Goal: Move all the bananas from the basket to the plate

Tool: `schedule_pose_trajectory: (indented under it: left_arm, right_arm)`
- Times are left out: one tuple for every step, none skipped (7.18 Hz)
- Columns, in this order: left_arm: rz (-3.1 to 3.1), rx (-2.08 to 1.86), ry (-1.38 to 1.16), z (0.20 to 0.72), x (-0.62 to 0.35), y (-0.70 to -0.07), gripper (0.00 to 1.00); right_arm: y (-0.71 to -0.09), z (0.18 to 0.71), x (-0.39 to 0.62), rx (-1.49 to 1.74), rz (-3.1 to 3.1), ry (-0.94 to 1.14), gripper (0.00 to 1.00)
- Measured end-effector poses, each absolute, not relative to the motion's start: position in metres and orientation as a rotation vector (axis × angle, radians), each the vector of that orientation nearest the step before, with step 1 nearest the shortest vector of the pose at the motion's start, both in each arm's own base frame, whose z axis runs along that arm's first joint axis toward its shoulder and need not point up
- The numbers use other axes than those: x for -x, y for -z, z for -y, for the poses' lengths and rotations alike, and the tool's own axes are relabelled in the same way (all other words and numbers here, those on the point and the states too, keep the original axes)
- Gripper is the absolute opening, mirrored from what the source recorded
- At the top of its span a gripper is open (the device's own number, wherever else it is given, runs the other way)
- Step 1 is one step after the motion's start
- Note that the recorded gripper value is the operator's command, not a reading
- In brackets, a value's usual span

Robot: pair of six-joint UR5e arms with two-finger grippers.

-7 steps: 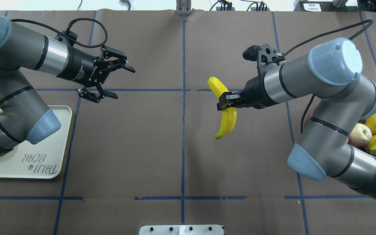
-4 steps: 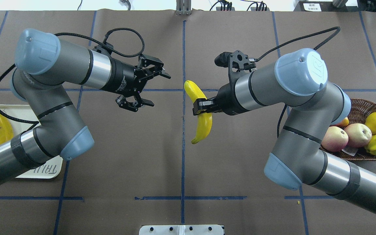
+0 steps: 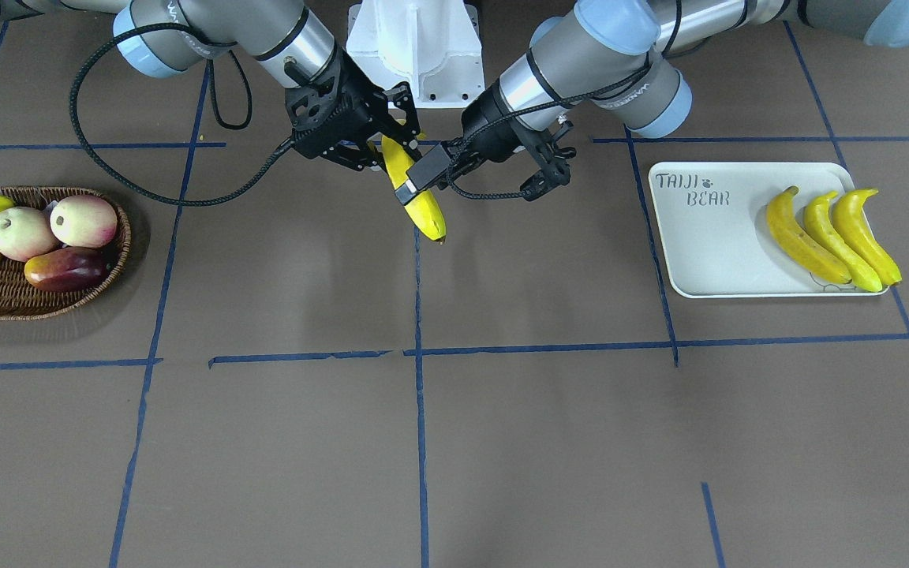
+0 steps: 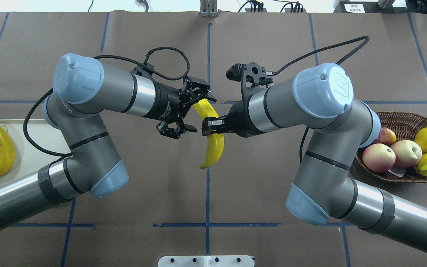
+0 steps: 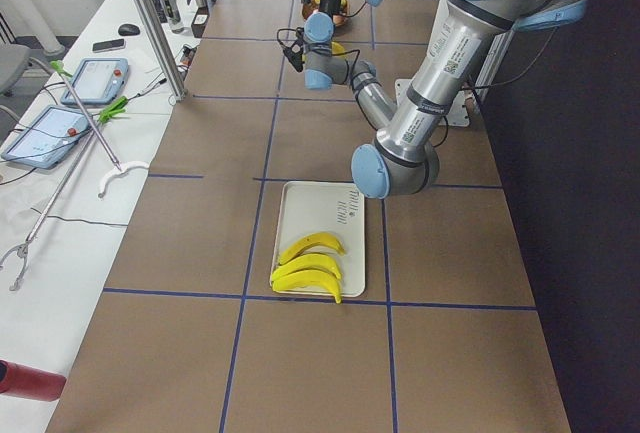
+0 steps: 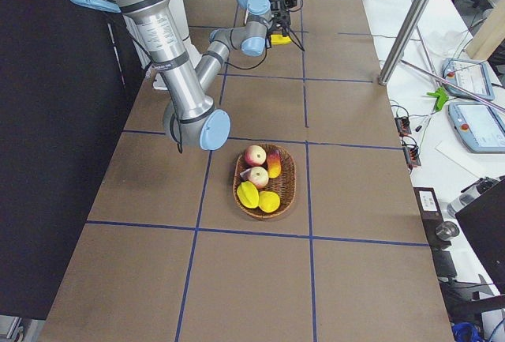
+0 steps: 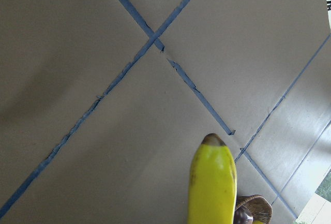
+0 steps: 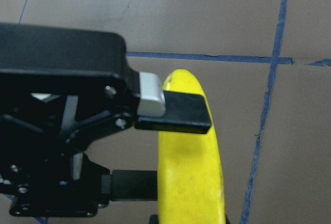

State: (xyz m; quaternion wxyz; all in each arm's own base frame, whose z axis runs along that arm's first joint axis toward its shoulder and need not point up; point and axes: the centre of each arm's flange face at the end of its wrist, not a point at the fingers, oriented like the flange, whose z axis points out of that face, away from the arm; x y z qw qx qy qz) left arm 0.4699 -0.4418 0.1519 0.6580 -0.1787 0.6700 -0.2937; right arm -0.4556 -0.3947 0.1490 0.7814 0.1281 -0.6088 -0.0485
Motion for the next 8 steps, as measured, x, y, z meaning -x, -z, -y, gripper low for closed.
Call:
schedule_pose_trajectory:
  left_arm:
    - [-1.515,0.422,0.683,0.4402,-0.4732,-0.1507,0.49]
    - [-1.513,0.433,0.692,0.4392,-0.4746,-0.1507,0.07]
    - [-1.512,0.437,0.697,0.4392,-0.4748,-0.1508,0.00]
    - [-1.513,0.438,0.697,0.4391,-0.4746,-0.1506,0.00]
    - [-1.514,0.438,0.698,0.4395,-0.4740,-0.1506,0.00]
    - [-1.514,0.437,0.698,0.4401,-0.4734,-0.1507,0.00]
    - [-1.513,0.435,0.700,0.4407,-0.4727,-0.1519,0.00]
    - [-1.510,0.430,0.701,0.4419,-0.4717,-0.1550,0.00]
  right_arm:
    - [-0.1477,0.3927,0.4567,-0.275,1.318,0.107,0.04]
    - [-0.1472,0.3919,0.4570,-0.275,1.320,0.108,0.19]
    - [-0.1466,0.3917,0.4568,-0.276,1.320,0.107,0.47]
    - [-0.1466,0.3914,0.4571,-0.277,1.319,0.106,0.85]
    - [-0.1470,0.3915,0.4574,-0.279,1.318,0.108,0.99]
    - [-0.1476,0.3916,0.4577,-0.281,1.316,0.109,0.99]
    - [-0.1487,0.3916,0.4574,-0.278,1.314,0.107,0.99]
    - [-0.1510,0.3925,0.4555,-0.274,1.310,0.106,0.99]
